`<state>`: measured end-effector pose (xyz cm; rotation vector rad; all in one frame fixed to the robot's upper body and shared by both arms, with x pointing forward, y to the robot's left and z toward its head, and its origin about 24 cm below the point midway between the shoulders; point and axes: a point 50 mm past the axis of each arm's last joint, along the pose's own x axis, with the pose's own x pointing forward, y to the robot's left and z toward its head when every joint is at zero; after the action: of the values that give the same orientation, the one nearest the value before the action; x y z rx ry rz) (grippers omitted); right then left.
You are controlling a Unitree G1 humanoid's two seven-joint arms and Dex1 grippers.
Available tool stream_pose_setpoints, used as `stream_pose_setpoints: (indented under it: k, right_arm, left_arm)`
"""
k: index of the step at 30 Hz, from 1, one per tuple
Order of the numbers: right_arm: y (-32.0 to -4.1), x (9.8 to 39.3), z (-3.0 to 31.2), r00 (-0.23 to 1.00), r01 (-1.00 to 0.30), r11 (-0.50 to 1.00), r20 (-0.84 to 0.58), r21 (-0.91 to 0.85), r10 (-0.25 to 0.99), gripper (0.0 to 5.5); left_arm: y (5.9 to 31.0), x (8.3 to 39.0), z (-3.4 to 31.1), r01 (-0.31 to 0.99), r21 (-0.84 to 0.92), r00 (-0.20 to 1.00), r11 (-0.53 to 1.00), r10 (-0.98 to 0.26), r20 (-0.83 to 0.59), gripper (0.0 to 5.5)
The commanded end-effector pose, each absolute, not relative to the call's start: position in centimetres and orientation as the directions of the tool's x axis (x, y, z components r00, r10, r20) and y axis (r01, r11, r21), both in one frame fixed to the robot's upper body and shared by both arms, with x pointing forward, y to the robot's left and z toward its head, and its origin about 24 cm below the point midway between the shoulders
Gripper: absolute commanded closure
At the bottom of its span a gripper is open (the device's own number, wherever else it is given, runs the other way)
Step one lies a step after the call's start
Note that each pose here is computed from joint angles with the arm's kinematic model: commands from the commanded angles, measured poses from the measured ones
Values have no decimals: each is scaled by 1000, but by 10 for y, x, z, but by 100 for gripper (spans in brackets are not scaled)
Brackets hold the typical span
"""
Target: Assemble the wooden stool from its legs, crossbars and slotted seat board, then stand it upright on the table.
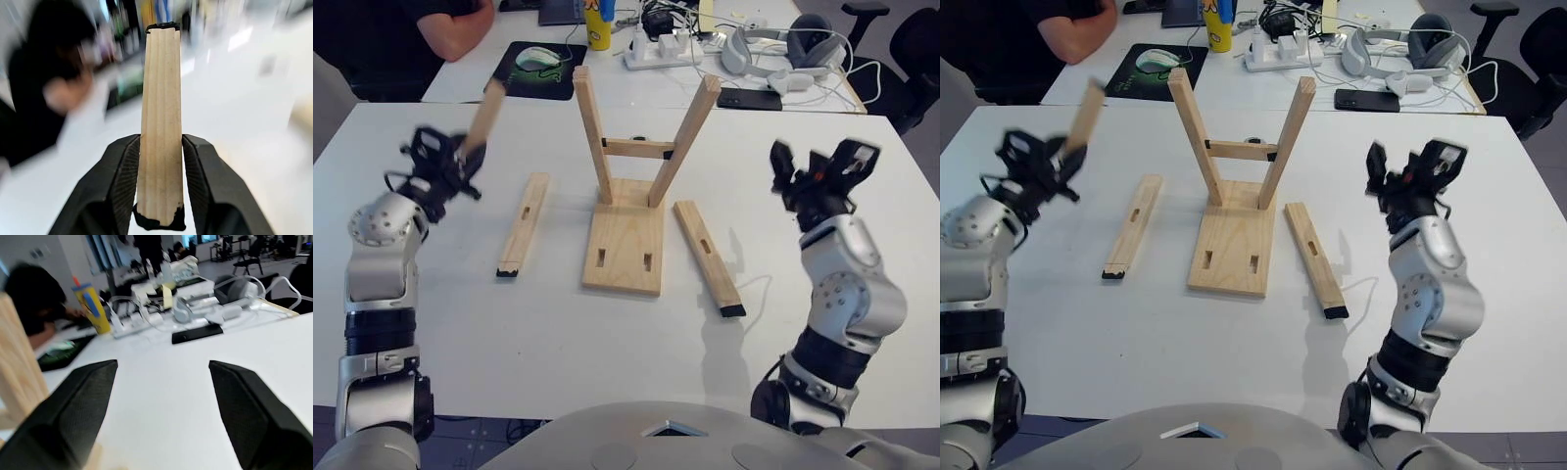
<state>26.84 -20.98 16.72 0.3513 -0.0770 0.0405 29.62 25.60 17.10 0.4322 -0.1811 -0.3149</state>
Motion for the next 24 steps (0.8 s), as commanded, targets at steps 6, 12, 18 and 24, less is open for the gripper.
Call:
stream_pose_setpoints:
  k: [6,12,18,24]
  right_arm:
    - [-136,263,249,727,-686,580,427,438,538,201]
    - [-101,257,248,626,-761,368,455,534,634,201]
    - [-93,259,254,618,-750,261,503,607,604,201]
    - [-100,267,250,663,-714,303,470,632,583,201]
  left_arm:
    - [228,285,246,206,463,794,862,-424,436,416]
    - [165,288,236,431,389,694,814,-575,433,416]
    - [131,283,219,526,379,651,761,-647,396,416]
    - [121,279,211,566,357,637,743,-669,383,416]
